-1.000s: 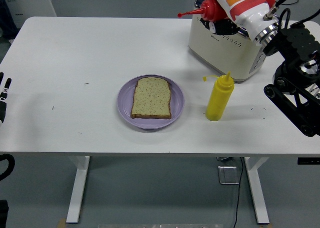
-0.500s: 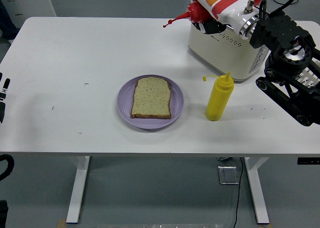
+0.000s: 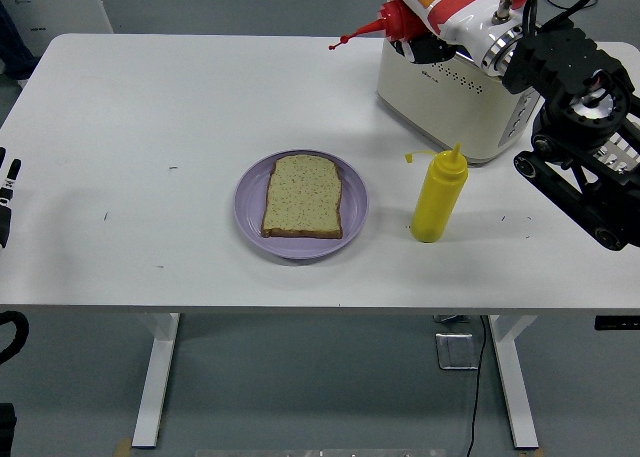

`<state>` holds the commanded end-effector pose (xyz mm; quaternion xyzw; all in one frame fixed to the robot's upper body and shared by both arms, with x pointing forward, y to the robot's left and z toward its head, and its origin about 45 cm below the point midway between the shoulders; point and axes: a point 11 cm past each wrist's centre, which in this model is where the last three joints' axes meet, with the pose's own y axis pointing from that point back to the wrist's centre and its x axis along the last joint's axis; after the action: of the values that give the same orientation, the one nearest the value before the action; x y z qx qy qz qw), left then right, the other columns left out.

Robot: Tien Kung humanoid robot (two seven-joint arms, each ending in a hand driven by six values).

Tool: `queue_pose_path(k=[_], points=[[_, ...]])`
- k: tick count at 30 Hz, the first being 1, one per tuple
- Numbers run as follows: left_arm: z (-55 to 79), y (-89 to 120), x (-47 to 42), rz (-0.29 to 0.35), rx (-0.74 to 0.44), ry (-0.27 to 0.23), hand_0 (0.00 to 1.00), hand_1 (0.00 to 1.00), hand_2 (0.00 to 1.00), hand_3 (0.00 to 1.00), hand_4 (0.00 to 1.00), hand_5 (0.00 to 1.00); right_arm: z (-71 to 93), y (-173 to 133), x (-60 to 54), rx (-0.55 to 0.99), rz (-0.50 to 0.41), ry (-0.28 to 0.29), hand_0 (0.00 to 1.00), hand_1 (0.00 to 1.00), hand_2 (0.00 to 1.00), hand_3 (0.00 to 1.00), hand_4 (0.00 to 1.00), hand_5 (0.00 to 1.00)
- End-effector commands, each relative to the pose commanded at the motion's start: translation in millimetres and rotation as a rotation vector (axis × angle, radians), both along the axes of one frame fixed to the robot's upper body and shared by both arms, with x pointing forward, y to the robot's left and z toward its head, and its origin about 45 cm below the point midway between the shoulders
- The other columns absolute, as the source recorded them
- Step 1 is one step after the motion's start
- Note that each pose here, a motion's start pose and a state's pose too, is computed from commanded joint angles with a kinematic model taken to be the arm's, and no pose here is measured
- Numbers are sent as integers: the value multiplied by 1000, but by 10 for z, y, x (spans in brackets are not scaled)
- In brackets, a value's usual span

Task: Pick up the cup,pour liquid into bread,place the cup on the desk

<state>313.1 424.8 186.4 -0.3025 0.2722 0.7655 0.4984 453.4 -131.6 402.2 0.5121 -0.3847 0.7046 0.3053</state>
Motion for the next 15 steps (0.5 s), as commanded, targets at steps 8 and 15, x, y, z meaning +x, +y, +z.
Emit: queue_pose_path(k=[8, 15], points=[[5, -18, 13, -7, 3, -2, 816, 808, 853, 756, 630, 998, -537, 287, -155, -129, 84, 92, 29, 53, 208, 336, 710, 215], [-17, -9, -7, -3, 0, 5, 816, 808, 853, 755, 630, 998, 47, -18, -107, 119, 29, -69, 28, 53, 209, 336, 707, 212]])
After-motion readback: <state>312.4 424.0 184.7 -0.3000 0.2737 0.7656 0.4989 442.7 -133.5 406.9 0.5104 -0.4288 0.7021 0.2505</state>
